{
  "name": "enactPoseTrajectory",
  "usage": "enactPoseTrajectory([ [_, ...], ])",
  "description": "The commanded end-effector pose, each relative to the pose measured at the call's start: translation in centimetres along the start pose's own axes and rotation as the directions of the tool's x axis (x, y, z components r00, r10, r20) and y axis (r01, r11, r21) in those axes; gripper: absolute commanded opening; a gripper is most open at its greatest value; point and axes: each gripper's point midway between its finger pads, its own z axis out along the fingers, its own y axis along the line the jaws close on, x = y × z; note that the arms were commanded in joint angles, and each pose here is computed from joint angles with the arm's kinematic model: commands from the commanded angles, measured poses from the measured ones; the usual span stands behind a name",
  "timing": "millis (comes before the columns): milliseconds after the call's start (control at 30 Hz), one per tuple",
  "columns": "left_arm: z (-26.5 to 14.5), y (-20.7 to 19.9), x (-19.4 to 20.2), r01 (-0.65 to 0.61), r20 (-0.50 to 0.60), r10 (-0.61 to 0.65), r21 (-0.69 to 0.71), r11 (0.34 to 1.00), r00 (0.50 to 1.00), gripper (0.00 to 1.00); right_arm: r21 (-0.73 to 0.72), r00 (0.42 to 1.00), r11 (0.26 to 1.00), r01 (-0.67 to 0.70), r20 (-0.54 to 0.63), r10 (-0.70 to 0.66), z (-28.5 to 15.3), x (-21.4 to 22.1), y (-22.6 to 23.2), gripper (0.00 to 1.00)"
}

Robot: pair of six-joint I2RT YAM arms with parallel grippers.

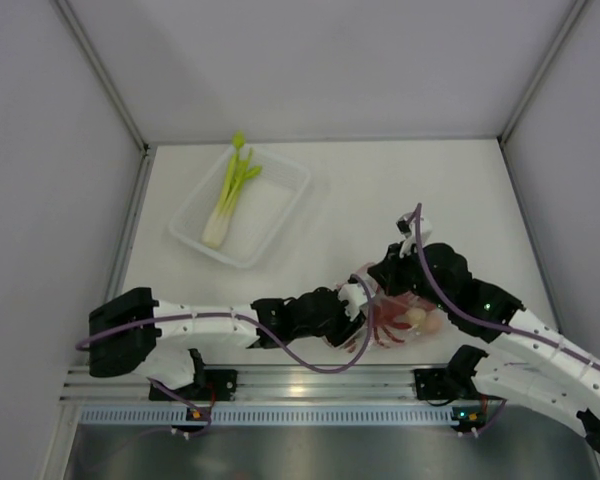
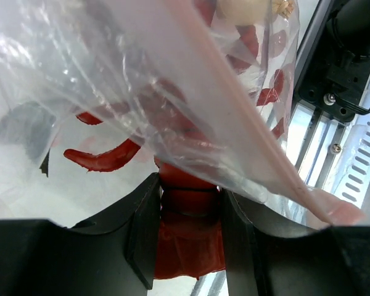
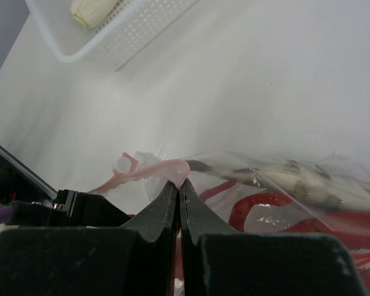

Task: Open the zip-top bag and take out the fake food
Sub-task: Pick up the fake lobster from the zipper food storage bag.

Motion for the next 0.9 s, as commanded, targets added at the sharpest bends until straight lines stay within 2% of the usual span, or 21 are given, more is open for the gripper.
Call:
enactPoseTrajectory([
  [0, -1.3, -1.2, -3.3, -0.017, 0.115, 0.013, 0.037, 0.999, 0.993, 0.00, -0.013, 0.997, 1.000, -0.009, 0.070, 0.010, 1.1, -1.8, 0.7, 0.00],
  [200, -1.6, 2.1, -4.9, 0.025, 0.161, 0.001, -0.161, 0.987, 0.987, 0.00, -0.166, 1.000, 0.986, 0.013, 0.019, -0.010, 1.7, -0.1, 3.2, 0.00],
  [400, 0.1, 4.0, -4.5, 0.043, 0.082, -0.020, -0.296, 0.954, 0.996, 0.00, -0.250, 0.998, 0.967, 0.057, 0.024, -0.053, 1.2, 0.9, 4.2, 0.00],
  [500, 0.8, 3.9, -5.9, 0.084, 0.100, -0.057, -0.296, 0.951, 0.993, 0.00, -0.254, 0.996, 0.964, 0.084, 0.010, -0.084, 1.2, 1.5, 4.1, 0.00],
  [767, 1.2, 1.6, -7.4, 0.152, -0.008, -0.158, -0.220, 0.963, 0.987, 0.00, -0.203, 0.992, 0.972, 0.122, 0.019, -0.121, 1.4, 2.0, 3.1, 0.00],
  [867, 1.3, 0.6, -7.8, 0.192, -0.009, -0.197, -0.182, 0.964, 0.980, 0.00, -0.185, 0.993, 0.975, 0.120, 0.039, -0.114, 1.9, 1.7, 2.8, 0.00],
])
